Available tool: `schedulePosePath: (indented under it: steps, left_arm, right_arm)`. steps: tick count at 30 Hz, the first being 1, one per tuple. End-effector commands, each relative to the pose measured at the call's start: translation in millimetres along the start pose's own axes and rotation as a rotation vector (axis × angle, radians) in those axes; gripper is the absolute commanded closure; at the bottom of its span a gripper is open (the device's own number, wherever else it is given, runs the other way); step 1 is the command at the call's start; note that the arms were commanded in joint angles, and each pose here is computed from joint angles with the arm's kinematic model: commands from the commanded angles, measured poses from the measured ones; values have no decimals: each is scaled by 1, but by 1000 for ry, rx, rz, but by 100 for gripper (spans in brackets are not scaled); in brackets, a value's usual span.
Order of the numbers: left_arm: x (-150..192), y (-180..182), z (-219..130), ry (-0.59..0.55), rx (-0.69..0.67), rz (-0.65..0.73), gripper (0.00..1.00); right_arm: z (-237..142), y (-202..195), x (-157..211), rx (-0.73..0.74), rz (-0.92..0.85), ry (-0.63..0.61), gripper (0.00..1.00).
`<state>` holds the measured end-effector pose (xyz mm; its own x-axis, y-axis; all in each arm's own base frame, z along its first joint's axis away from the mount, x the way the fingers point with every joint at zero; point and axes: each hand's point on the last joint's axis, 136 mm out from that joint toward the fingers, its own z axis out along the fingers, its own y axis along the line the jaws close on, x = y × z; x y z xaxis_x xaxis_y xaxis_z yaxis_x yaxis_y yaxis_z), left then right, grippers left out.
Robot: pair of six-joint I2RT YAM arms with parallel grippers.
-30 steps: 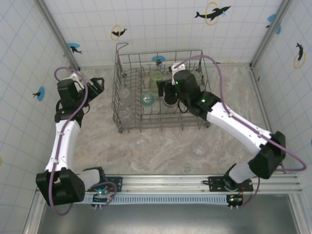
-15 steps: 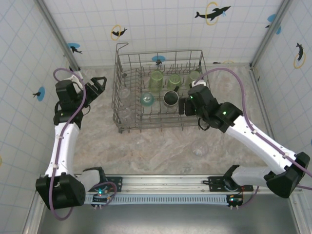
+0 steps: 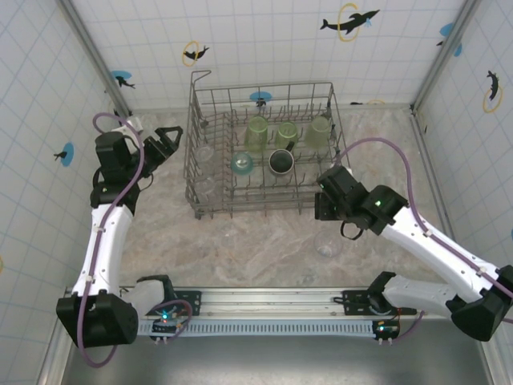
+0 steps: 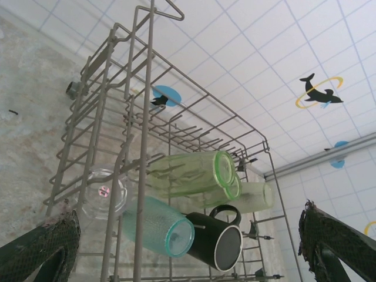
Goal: Load the cups into the dish rack
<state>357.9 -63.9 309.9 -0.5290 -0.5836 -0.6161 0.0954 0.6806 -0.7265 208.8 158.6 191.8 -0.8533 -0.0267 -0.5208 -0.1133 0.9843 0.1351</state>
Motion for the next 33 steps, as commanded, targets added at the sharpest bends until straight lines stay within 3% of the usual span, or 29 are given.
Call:
schedulePosePath:
  steps: [1, 9, 22, 33]
  left_arm:
    - [-5, -18, -6, -9, 38, 5, 2]
    - [3, -17, -3, 4, 33, 4, 2]
    - [7, -16, -3, 11, 33, 3, 2]
    - [15, -14, 2, 25, 20, 1, 2]
  right_arm:
    - [5, -7, 29, 3, 55, 73, 37]
    - [28, -2, 67, -32, 65, 147, 43]
    - [54, 13, 91, -56, 49, 208, 49]
    - [70, 13, 103, -47, 50, 244, 65]
